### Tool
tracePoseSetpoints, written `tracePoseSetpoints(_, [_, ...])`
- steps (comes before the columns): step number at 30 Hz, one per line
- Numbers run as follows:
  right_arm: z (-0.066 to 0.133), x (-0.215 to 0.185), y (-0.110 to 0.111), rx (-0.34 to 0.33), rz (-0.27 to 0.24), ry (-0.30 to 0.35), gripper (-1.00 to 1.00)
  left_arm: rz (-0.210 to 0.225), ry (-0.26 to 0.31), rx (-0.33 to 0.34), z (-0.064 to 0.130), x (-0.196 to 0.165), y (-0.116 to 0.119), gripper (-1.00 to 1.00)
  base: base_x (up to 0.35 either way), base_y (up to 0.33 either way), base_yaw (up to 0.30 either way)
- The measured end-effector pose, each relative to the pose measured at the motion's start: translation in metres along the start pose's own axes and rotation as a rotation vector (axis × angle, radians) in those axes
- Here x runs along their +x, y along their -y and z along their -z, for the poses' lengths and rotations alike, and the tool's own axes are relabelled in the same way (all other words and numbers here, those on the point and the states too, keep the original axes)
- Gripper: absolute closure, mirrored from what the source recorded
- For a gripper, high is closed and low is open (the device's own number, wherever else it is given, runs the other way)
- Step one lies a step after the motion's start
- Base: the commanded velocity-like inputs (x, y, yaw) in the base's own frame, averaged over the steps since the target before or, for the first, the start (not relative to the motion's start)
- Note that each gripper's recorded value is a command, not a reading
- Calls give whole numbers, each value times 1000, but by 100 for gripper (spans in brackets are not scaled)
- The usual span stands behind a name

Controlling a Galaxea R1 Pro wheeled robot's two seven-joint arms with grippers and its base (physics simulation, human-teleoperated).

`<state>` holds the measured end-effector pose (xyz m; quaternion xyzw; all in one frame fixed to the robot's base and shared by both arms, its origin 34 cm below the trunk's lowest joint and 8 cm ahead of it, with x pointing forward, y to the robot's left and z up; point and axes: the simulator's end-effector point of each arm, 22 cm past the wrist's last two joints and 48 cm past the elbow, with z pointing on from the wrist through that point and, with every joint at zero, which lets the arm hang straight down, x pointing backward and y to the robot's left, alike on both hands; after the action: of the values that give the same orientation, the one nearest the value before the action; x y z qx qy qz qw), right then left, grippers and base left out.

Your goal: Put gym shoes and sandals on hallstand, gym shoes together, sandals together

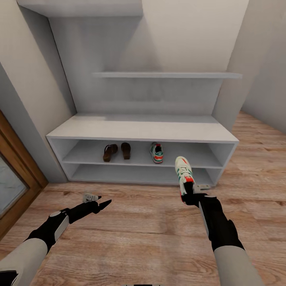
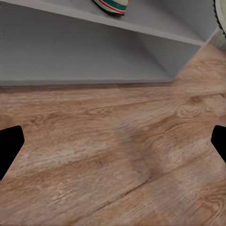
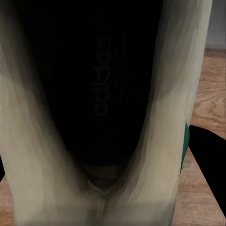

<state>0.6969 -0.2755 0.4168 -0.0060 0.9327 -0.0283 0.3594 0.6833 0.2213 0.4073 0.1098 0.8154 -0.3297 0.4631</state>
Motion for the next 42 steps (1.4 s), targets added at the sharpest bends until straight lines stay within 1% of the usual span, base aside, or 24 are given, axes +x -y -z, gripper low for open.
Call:
tracePoseSetpoints(2, [-1, 3, -1, -3, 0, -7, 100, 10, -8, -3, 1, 5, -1, -100, 297, 0, 0])
tracePoseSetpoints(6, [-2, 5, -1, -4, 0, -12, 100, 15, -13, -1, 1, 8, -1, -100, 252, 0, 0])
tracePoseSetpoints(8, [-2, 6, -1, -4, 0, -14, 100, 20, -16, 15, 1, 11, 3, -100, 106, 0, 0])
tracePoseSetpoints(10, [-3, 7, -2, -4, 0, -16, 100, 31, -26, 48, 2, 17, 10, -100, 48, 0, 0])
tracePoseSetpoints(11, [-3, 7, -2, -4, 0, -17, 100, 37, -30, 79, 3, 21, 16, -100, 27, 0, 0])
tracePoseSetpoints(12, [-3, 7, -2, -4, 0, -18, 100, 37, -29, 114, 5, 25, 24, -100, 22, 0, 0])
tracePoseSetpoints(14, [-3, 7, -2, -4, 0, -18, 100, 30, -24, 153, 7, 27, 32, -100, 14, 0, 0])
tracePoseSetpoints(15, [-3, 7, -2, -4, 0, -18, 100, 20, -16, 191, 9, 29, 40, -100, 9, 0, 0])
tracePoseSetpoints(16, [-3, 7, -2, -4, 0, -17, 100, 14, -13, 210, 11, 30, 44, -100, 0, 0, 0])
tracePoseSetpoints(17, [-3, 11, -2, -4, 3, -21, 100, 16, -24, 222, 10, 37, 49, -100, 0, 0, 0])
tracePoseSetpoints(20, [-3, 14, -2, -4, 4, -26, 100, 35, -51, 256, 8, 58, 65, -100, 0, 0, 0])
tracePoseSetpoints(23, [-3, 15, -2, -3, 5, -27, 100, 69, -71, 257, 6, 75, 73, -100, 0, 0, 0])
tracePoseSetpoints(25, [-3, 15, -2, -4, 4, -28, 100, 81, -91, 260, 7, 88, 78, -100, 0, 0, 0])
tracePoseSetpoints(30, [-3, 15, -1, -1, 5, -29, 100, 93, -115, 258, 10, 105, 80, -100, 0, 0, 0])
tracePoseSetpoints(42, [-5, 18, -1, 0, 4, -32, 100, 93, -117, 260, 10, 106, 81, -100, 0, 0, 0])
